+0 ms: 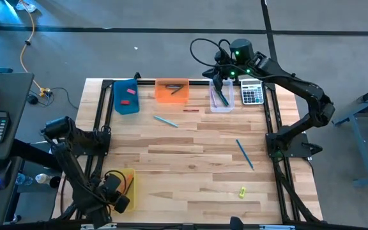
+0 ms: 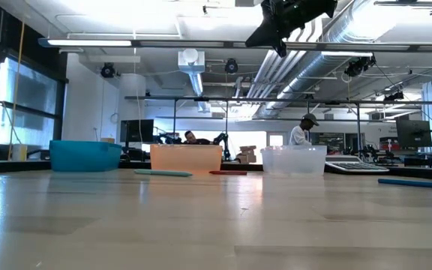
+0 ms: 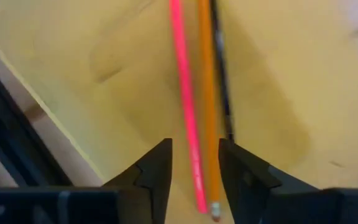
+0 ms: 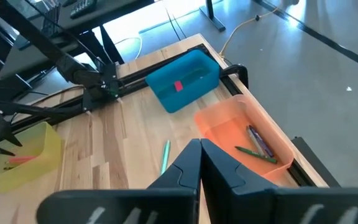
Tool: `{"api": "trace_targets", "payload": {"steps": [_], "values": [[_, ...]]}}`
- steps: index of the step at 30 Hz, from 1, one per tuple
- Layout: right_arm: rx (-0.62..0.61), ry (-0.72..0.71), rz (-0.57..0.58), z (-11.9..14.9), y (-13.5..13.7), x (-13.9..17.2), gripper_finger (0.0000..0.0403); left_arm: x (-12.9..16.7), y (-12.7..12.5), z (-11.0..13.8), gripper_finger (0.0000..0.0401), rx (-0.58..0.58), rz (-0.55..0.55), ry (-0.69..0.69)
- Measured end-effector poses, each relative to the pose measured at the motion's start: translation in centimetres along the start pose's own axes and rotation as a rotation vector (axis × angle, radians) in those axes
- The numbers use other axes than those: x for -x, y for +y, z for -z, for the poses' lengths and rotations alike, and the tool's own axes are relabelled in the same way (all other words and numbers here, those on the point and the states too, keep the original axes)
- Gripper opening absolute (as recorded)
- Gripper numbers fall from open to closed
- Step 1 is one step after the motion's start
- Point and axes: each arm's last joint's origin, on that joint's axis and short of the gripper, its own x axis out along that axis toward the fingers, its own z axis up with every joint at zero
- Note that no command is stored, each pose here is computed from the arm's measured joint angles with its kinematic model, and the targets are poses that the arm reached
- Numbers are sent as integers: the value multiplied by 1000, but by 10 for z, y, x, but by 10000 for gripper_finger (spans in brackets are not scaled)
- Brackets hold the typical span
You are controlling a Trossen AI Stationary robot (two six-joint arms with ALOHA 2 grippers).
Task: Sort crayons/erasers/pens/pencils in bins
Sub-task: Put the light blue pen into the transparent bin
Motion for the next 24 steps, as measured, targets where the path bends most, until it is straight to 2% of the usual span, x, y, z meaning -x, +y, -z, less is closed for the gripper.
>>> {"api": "trace_targets", "payload": {"steps": [4,7,10,14,18,21,24], "values": [[14,-1,31,0,-1,0,0,21,7,-6,131,-42,127,-47],[41,-1,59,0,-2,0,0,42,12,-18,125,-109,243,-89],[73,1,60,0,0,-1,0,64,18,-39,101,-189,346,-161],[136,9,47,1,8,-4,0,87,31,-72,52,-276,418,-314],[174,35,17,4,21,-17,0,90,50,-102,6,-323,431,-393],[193,-8,-19,8,32,-29,0,87,69,-121,6,-327,458,-460],[141,-63,-60,25,39,-47,0,79,84,-137,1,-324,512,-531]]}}
